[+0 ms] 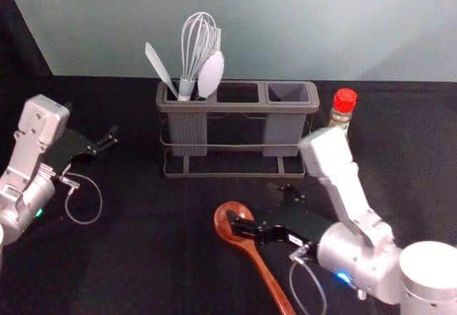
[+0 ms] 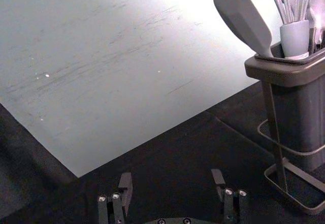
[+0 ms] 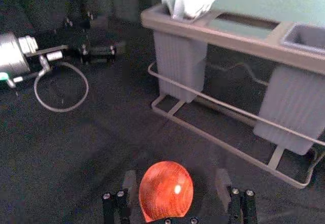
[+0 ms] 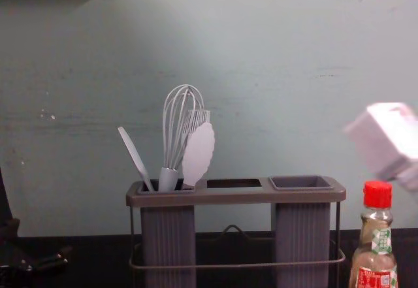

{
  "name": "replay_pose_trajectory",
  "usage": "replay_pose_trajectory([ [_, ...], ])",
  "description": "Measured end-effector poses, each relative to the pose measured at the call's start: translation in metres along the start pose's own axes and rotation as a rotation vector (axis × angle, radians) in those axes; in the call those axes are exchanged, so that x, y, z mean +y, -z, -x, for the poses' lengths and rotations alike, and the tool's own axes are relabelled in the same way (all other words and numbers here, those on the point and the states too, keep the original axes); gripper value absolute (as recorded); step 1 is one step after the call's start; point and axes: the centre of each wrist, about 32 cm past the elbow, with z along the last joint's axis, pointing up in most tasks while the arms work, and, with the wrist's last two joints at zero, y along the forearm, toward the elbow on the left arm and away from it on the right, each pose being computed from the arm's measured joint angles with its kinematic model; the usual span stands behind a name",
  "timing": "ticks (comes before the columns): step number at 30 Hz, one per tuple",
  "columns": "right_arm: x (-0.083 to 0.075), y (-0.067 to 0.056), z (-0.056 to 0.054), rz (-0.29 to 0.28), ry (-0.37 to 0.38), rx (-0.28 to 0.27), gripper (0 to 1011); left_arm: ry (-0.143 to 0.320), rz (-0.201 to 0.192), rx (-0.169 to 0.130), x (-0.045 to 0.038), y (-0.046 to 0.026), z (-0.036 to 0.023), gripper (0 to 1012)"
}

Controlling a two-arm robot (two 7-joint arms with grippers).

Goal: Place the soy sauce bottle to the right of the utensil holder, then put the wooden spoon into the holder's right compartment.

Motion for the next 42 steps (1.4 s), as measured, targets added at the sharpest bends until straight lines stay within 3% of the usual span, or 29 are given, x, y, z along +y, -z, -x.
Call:
replay_pose_trajectory([
  [1, 0.000, 0.000, 0.000, 0.000, 0.000, 0.000, 1003, 0.000, 0.000, 0.000, 0.0000, 0.0000, 0.0000, 1011],
  [6, 0.010, -0.018, 0.009, 0.104, 0.018, -0.010, 1003, 0.000, 0.000, 0.000, 0.0000, 0.0000, 0.0000, 1011],
  [20, 0.033, -0.053, 0.020, 0.275, 0.056, -0.016, 1003, 0.000, 0.000, 0.000, 0.0000, 0.0000, 0.0000, 1011],
  [27, 0.042, -0.058, 0.020, 0.321, 0.041, -0.013, 1003, 0.000, 0.000, 0.000, 0.0000, 0.0000, 0.0000, 1011],
  [42, 0.055, -0.052, 0.019, 0.361, 0.022, 0.009, 1003, 0.000, 0.000, 0.000, 0.0000, 0.0000, 0.0000, 1011],
])
